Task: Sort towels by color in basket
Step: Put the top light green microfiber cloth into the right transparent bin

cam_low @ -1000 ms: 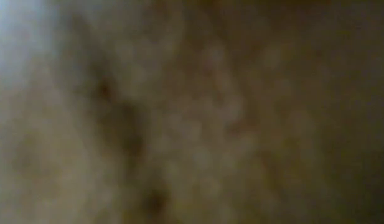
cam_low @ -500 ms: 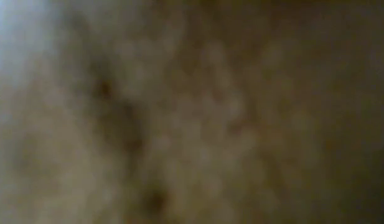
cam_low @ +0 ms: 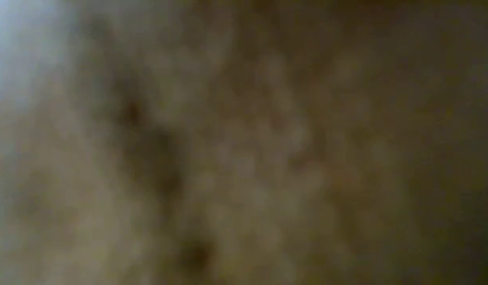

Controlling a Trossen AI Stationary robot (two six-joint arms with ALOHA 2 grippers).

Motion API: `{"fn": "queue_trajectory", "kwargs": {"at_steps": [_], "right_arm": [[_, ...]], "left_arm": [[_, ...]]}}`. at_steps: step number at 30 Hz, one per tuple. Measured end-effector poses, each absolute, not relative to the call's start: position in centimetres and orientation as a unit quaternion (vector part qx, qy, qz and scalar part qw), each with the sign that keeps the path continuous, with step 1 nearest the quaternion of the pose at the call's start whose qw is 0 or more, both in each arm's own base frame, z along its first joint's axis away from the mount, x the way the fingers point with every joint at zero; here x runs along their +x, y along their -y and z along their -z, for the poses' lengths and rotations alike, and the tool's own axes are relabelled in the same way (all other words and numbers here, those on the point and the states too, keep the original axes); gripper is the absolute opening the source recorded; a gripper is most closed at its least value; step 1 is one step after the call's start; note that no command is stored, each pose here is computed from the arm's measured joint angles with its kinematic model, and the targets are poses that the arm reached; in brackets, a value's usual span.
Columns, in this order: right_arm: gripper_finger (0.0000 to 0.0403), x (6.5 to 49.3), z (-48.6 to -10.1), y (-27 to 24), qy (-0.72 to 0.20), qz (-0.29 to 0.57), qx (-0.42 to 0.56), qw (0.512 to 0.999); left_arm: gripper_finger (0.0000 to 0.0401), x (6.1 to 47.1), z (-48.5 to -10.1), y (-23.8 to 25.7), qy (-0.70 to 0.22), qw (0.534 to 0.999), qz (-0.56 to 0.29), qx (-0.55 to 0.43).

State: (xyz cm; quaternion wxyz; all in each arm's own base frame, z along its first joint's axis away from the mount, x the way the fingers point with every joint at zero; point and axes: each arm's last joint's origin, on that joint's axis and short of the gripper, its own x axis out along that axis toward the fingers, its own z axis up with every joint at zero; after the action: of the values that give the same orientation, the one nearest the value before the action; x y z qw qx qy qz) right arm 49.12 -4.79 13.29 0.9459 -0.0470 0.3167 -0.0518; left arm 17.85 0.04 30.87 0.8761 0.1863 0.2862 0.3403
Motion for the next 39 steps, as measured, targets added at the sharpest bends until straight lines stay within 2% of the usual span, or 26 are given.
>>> {"fn": "queue_trajectory", "kwargs": {"at_steps": [3, 6, 13, 15, 18, 21, 25, 30, 35, 39], "right_arm": [[0.0244, 50.1, -11.7, 5.5, -0.351, 0.055, -0.043, 0.934], [0.0204, 50.6, -10.9, 6.0, -0.369, 0.069, -0.033, 0.926], [0.0055, 49.9, -10.7, 5.8, -0.414, 0.107, -0.052, 0.902], [0.0026, 49.3, -11.4, 5.2, -0.441, 0.133, -0.074, 0.884], [0.0026, 48.0, -12.5, 3.9, -0.490, 0.159, -0.114, 0.849], [0.0047, 46.4, -13.4, 2.5, -0.536, 0.175, -0.153, 0.812], [0.0048, 42.4, -14.7, 1.3, -0.551, 0.210, -0.182, 0.787], [0.0026, 36.2, -18.8, 0.3, -0.491, 0.265, -0.125, 0.820], [0.0040, 30.5, -25.0, -1.6, -0.392, 0.324, -0.062, 0.859], [0.0041, 26.2, -30.1, -2.5, -0.310, 0.385, -0.033, 0.869]], "left_arm": [[0.0137, 17.5, -30.6, 0.0, -0.295, 0.876, -0.340, 0.172], [0.0137, 17.3, -30.3, 0.1, -0.305, 0.874, -0.341, 0.162], [0.0137, 17.1, -30.1, 0.1, -0.311, 0.872, -0.344, 0.154], [0.0137, 17.1, -30.1, 0.1, -0.311, 0.873, -0.343, 0.155], [0.0137, 17.1, -30.1, 0.3, -0.312, 0.873, -0.341, 0.154], [0.0137, 17.0, -29.9, 0.4, -0.312, 0.875, -0.341, 0.146], [0.0137, 17.0, -28.0, 0.8, -0.323, 0.873, -0.334, 0.148], [0.0137, 17.0, -25.2, 0.8, -0.332, 0.868, -0.335, 0.152], [0.0137, 17.5, -23.4, 0.9, -0.302, 0.880, -0.333, 0.151], [0.0137, 18.3, -23.2, 1.1, -0.254, 0.899, -0.314, 0.170]]}}
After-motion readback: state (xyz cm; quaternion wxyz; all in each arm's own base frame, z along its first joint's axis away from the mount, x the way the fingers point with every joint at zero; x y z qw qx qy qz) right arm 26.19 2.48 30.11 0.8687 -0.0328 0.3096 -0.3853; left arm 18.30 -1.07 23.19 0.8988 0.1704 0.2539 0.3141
